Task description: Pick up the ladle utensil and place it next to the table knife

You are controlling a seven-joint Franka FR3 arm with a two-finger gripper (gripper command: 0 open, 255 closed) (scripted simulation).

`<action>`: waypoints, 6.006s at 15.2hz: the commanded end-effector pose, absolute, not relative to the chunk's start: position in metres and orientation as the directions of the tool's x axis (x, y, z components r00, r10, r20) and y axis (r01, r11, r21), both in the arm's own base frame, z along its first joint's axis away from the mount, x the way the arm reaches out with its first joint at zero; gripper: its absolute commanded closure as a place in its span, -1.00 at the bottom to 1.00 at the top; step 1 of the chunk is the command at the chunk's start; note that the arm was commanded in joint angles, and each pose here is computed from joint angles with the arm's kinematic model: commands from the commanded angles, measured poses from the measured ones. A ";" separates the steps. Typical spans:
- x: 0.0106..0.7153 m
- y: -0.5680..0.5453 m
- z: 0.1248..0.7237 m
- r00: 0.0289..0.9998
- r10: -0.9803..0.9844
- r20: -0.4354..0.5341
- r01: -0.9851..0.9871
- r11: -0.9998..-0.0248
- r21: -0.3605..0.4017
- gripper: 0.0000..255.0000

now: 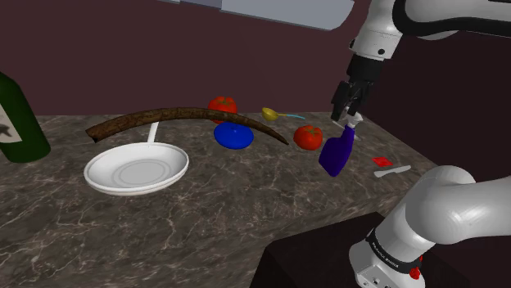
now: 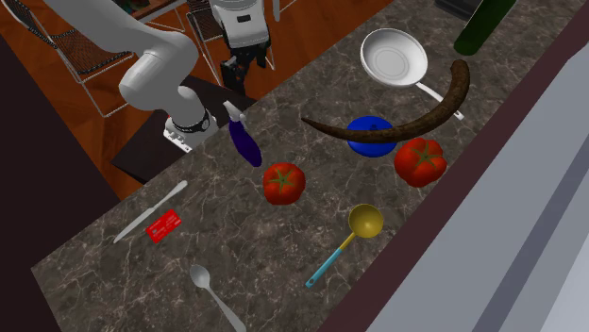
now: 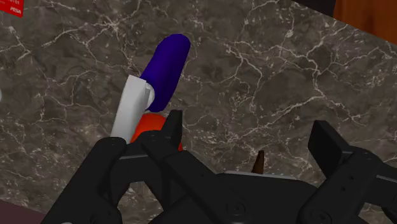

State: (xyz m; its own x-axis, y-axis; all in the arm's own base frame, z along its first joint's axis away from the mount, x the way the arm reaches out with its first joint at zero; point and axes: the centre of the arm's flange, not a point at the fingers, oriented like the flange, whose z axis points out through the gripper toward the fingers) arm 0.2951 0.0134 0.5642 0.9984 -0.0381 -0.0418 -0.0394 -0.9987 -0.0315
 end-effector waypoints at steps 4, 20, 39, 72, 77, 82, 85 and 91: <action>0.308 -0.016 0.545 0.998 0.065 -0.023 0.064 -0.998 -0.023 -1.00; 0.428 -0.140 0.450 0.813 0.579 0.054 0.577 -0.815 0.049 -1.00; 0.616 -0.183 0.361 0.352 0.933 0.081 0.919 -0.361 0.157 -1.00; 0.622 -0.182 0.379 0.352 0.933 0.081 0.919 -0.361 0.157 1.00; 0.622 -0.182 0.406 0.352 0.933 0.081 0.919 -0.361 0.157 1.00; 0.622 -0.182 0.432 0.352 0.933 0.081 0.919 -0.361 0.157 1.00; 0.622 -0.182 0.448 0.352 0.933 0.081 0.919 -0.361 0.157 1.00; 0.583 -0.218 0.457 0.352 0.933 0.081 0.919 -0.361 0.157 1.00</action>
State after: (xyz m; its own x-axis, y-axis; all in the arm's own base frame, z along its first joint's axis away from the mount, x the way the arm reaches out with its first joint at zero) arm 0.5916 -0.2105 0.4540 0.3523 0.9324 0.0806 0.9193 -0.3610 0.1571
